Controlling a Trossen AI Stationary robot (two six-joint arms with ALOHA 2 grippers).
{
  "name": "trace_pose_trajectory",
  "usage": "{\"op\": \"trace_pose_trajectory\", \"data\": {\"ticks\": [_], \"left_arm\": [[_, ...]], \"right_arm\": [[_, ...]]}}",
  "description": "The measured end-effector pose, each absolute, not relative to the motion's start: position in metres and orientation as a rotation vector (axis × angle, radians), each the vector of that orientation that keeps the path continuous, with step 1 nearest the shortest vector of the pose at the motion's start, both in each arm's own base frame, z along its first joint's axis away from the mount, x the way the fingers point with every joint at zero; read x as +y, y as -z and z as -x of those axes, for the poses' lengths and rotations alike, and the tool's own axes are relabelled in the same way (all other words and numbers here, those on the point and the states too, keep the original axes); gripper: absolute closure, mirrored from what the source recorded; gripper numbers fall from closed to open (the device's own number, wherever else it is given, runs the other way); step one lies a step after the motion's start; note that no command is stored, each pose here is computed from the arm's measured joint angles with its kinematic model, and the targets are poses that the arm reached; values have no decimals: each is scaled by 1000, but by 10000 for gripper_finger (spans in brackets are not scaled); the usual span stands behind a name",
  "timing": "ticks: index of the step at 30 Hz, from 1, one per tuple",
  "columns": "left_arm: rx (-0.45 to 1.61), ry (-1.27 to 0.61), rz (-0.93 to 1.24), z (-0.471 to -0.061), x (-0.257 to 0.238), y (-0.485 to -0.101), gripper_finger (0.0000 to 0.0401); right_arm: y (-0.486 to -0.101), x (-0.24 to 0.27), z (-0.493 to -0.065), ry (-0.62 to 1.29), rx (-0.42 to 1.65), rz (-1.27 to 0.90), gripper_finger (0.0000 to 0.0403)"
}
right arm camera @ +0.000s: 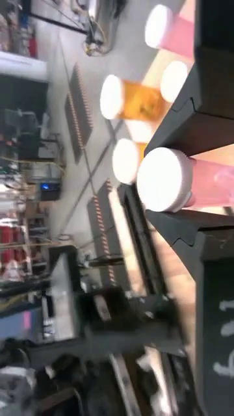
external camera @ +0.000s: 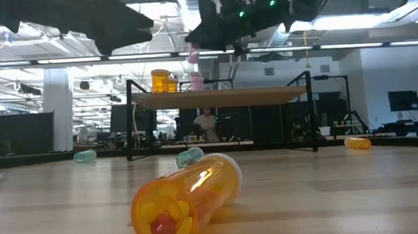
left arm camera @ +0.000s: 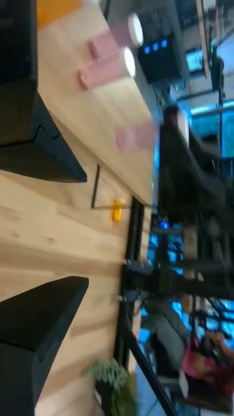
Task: Pick and place medicine bottles onto shelf by color
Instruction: Put the small pink pill bottle aligned with the other small pink bottles on the shelf
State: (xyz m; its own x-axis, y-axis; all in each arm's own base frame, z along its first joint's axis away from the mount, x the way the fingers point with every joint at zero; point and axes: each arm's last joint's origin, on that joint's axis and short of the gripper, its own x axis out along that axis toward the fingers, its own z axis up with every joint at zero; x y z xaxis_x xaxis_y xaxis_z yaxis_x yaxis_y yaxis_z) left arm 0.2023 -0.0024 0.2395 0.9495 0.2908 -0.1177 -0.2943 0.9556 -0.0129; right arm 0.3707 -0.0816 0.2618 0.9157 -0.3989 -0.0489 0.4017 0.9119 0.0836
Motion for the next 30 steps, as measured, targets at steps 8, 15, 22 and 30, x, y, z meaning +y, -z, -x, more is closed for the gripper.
{"op": "trace_pose_trajectory", "data": {"ticks": [8,15,22,30], "left_arm": [[105,-277,34,-203,-3,-241,163],[115,-273,32,-203,-3,-240,163],[115,-263,33,-203,-3,-240,163],[113,-264,39,-203,-3,-240,163]], "right_arm": [[-233,-100,-384,451,108,-79,257],[-231,-105,-396,453,105,-55,257],[-233,-107,-395,460,106,-45,256],[-226,-112,-393,472,176,-40,256]]}}
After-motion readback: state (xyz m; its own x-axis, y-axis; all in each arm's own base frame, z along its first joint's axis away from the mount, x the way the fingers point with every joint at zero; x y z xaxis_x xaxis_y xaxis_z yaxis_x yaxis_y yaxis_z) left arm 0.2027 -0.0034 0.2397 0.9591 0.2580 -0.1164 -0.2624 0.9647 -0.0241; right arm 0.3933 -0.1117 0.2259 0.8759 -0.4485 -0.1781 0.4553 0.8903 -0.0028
